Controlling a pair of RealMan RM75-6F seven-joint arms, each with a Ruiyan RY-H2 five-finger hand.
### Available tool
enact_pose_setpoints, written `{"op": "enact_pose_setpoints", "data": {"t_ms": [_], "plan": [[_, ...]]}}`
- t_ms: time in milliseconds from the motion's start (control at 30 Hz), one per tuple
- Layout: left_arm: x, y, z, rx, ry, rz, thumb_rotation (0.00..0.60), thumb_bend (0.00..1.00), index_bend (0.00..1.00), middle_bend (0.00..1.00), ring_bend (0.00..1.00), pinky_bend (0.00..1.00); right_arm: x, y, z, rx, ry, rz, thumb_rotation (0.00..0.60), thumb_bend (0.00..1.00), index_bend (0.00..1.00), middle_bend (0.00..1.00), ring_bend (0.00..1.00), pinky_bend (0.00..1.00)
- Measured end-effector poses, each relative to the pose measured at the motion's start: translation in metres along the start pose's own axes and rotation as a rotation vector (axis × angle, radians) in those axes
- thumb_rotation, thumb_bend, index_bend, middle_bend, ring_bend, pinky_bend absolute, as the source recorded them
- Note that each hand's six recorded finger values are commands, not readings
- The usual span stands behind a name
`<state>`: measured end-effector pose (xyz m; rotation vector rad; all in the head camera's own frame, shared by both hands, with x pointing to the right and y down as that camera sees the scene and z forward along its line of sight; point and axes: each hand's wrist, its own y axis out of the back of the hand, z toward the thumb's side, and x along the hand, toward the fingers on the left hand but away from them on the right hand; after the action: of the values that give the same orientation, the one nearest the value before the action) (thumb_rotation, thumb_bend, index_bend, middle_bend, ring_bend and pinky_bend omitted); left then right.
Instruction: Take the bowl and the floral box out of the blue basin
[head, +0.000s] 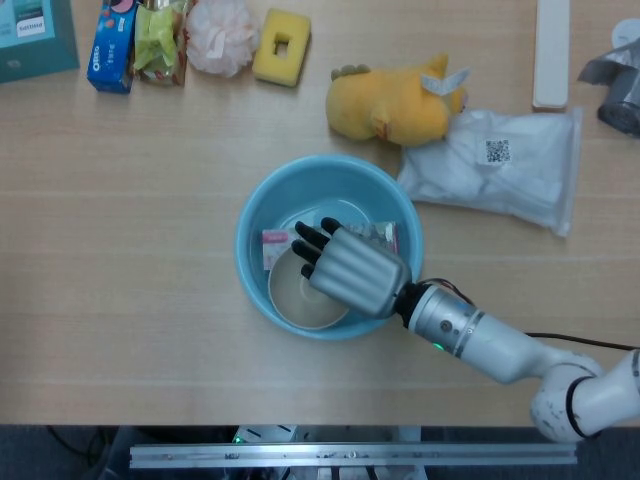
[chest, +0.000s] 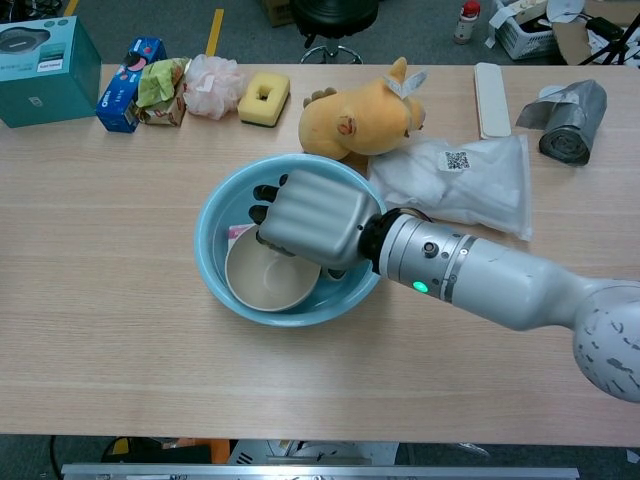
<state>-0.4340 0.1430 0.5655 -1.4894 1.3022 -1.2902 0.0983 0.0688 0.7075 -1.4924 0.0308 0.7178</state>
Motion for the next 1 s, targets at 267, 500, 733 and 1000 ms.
{"op": "enact_pose_setpoints", "data": {"t_ms": [267,500,733,1000], "plan": [[-0.0003,0.0006,-0.0017,-0.001,0.005,0.002,0.6,0.24,0.35,0.28,0.19,0.16,-0.0029,-0.0038,0.0008,0.02,0.006,-0.004,0.6,0.18,0.57,0.3,0.17,0.35],[0.0001,0.0011,-0.001,-0.005,0.0,0.007,0.6,0.24,0.35,0.28,0.19,0.16,-0.0022,-0.0062,-0.0005,0.019,0.008,-0.012,0.6,0.26,0.64,0.33,0.19,0.35],[0.0005,0.002,-0.0018,-0.008,0.0,0.014,0.6,0.24,0.36,0.28,0.19,0.16,-0.0015,-0.0086,-0.0031,0.024,0.008,-0.012,0.6,0.3,0.71,0.35,0.21,0.35],[-0.0001,0.0031,-0.0041,-0.01,0.005,0.019,0.6,0.24,0.36,0.28,0.19,0.16,-0.0023,-0.006,-0.0045,0.013,0.003,-0.025,0.6,0.3,0.73,0.36,0.22,0.35]]}}
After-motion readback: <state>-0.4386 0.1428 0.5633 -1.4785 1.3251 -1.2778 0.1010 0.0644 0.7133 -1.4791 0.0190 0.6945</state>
